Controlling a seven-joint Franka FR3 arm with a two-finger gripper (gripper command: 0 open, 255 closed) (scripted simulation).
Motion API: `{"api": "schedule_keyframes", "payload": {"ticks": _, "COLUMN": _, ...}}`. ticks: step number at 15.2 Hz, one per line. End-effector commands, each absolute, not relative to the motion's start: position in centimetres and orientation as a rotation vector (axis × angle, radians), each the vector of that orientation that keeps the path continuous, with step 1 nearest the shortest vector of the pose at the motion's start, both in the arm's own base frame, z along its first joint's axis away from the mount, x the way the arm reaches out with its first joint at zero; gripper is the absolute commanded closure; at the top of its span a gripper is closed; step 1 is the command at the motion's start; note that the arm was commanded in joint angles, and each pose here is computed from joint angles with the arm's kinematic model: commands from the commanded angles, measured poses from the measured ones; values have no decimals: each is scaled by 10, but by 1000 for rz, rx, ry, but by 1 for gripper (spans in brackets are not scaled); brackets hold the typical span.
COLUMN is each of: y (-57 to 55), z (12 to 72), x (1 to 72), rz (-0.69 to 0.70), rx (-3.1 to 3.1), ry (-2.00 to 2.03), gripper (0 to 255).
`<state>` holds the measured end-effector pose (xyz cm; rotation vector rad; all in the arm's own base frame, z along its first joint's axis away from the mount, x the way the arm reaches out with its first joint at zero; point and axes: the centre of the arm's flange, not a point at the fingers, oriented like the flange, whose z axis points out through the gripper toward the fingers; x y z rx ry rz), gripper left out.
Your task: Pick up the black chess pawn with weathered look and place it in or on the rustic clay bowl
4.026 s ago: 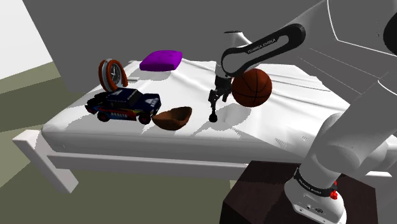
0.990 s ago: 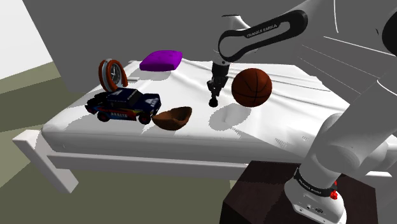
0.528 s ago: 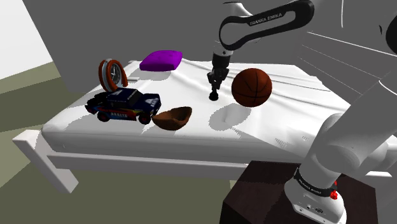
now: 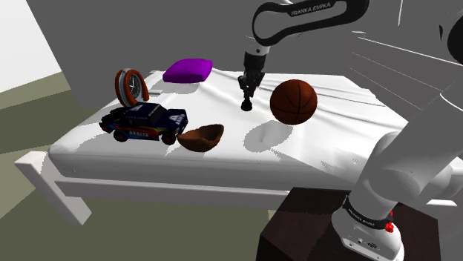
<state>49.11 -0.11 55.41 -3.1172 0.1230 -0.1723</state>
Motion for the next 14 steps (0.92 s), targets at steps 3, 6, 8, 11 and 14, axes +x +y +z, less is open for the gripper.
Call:
{"api": "schedule_keyframes", "payload": {"ticks": 3, "y": 41, "z": 560, "x": 515, "rz": -172, "rx": -3117, "ry": 124, "gripper": 255}}
{"api": "schedule_keyframes", "payload": {"ticks": 6, "y": 75, "z": 564, "x": 535, "rz": -172, "rx": -3117, "ry": 124, "gripper": 255}}
{"api": "schedule_keyframes", "payload": {"ticks": 8, "y": 97, "z": 567, "x": 548, "rz": -172, "rx": -3117, "ry": 124, "gripper": 255}}
{"api": "schedule_keyframes", "payload": {"ticks": 11, "y": 131, "z": 571, "x": 568, "rz": -172, "rx": -3117, "ry": 124, "gripper": 255}}
{"api": "schedule_keyframes", "payload": {"ticks": 14, "y": 165, "z": 575, "x": 588, "rz": -172, "rx": -3117, "ry": 124, "gripper": 255}}
